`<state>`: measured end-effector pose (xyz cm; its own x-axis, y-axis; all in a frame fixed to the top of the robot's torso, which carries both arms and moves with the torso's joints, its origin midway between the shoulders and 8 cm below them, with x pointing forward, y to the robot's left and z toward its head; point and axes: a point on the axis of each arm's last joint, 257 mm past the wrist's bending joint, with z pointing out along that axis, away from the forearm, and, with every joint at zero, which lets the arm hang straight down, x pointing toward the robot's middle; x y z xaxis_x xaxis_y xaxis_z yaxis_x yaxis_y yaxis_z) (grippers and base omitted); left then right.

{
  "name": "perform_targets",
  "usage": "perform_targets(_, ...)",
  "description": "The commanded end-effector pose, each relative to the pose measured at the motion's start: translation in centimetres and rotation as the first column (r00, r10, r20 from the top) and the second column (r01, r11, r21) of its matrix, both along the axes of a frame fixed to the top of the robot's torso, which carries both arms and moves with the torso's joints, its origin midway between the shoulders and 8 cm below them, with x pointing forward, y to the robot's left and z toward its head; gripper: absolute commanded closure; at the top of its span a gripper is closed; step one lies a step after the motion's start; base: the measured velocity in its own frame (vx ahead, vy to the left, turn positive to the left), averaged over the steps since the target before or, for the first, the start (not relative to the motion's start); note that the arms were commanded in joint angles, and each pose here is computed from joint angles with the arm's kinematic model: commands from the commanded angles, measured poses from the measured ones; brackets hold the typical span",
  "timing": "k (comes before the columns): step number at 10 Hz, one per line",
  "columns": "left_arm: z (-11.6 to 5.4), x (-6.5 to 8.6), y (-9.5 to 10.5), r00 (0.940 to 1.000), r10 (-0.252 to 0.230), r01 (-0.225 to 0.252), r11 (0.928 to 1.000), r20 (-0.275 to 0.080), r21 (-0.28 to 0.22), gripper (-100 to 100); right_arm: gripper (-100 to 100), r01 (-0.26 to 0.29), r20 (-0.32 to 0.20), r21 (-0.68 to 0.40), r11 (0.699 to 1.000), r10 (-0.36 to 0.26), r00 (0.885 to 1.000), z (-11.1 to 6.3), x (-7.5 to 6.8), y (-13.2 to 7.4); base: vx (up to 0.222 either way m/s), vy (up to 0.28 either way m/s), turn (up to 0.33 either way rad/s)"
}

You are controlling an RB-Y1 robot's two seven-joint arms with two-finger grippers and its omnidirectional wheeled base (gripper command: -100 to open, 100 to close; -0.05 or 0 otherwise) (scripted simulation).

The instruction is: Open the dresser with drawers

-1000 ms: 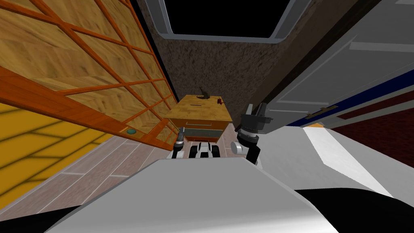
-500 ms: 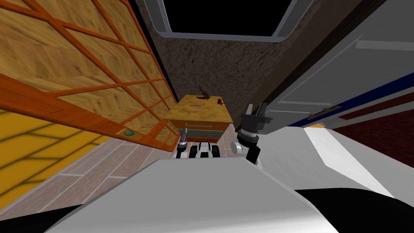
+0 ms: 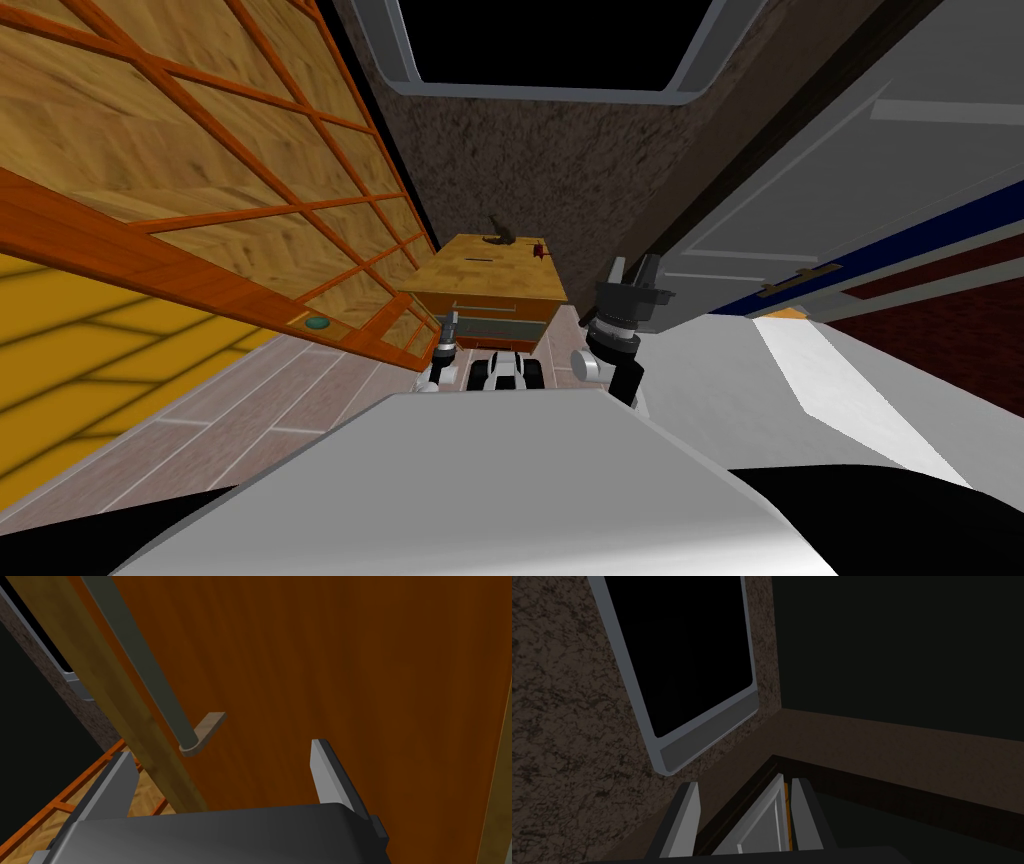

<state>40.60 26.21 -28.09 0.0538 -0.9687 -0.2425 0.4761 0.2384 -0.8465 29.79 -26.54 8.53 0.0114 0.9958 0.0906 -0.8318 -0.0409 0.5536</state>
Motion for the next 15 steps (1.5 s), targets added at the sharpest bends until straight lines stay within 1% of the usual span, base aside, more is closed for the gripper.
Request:
perform_targets(1, 0.7, 1.9, 2.0, 1.0000, -0.007, 0.007, 1.0000, 0.002, -0.001, -100, 0, 0.000, 0.000, 0.000, 1.000, 0.000, 1.000, 0.0, 0.0, 0.0, -0.033, -0.105, 0.026)
perform_targets(4, 1.8, 4.0, 4.8, 1.0000, -0.003, 0.003, 1.0000, 0.005, 0.003, -100, 0, 0.000, 0.000, 0.000, 1.000, 0.000, 1.000, 0.0, 0.0, 0.0, -0.030, -0.093, 0.027)
perform_targets(5, 1.6, 3.6, 4.0, 1.0000, -0.004, 0.004, 1.0000, 0.007, 0.004, -100, 0, 0.000, 0.000, 0.000, 1.000, 0.000, 1.000, 0.0, 0.0, 0.0, -0.010, -0.044, 0.008)
perform_targets(6, 1.0, 2.6, 2.9, 1.0000, -0.007, 0.007, 1.0000, 0.003, 0.000, 100, 0, 0.000, 0.000, 0.000, 1.000, 0.000, 1.000, 0.0, 0.0, 0.0, 0.017, 0.056, -0.047)
perform_targets(7, 1.0, 2.6, 2.9, 1.0000, -0.007, 0.007, 1.0000, 0.003, 0.000, 100, 0, 0.000, 0.000, 0.000, 1.000, 0.000, 1.000, 0.0, 0.0, 0.0, 0.014, 0.078, -0.011)
perform_targets(11, 0.1, -0.3, -0.5, 1.0000, 0.000, 0.000, 1.0000, 0.002, -0.002, 100, 0, 0.000, 0.000, -0.001, 1.000, 0.000, 1.000, 0.0, 0.0, 0.0, 0.039, 0.092, -0.026)
perform_targets(15, -0.1, -3.0, -3.3, 0.9997, 0.026, -0.026, 0.9997, 0.005, 0.003, 100, 0, 0.000, 0.000, 0.000, 1.000, 0.000, 1.000, 0.0, 0.0, 0.0, 0.030, 0.098, -0.029)
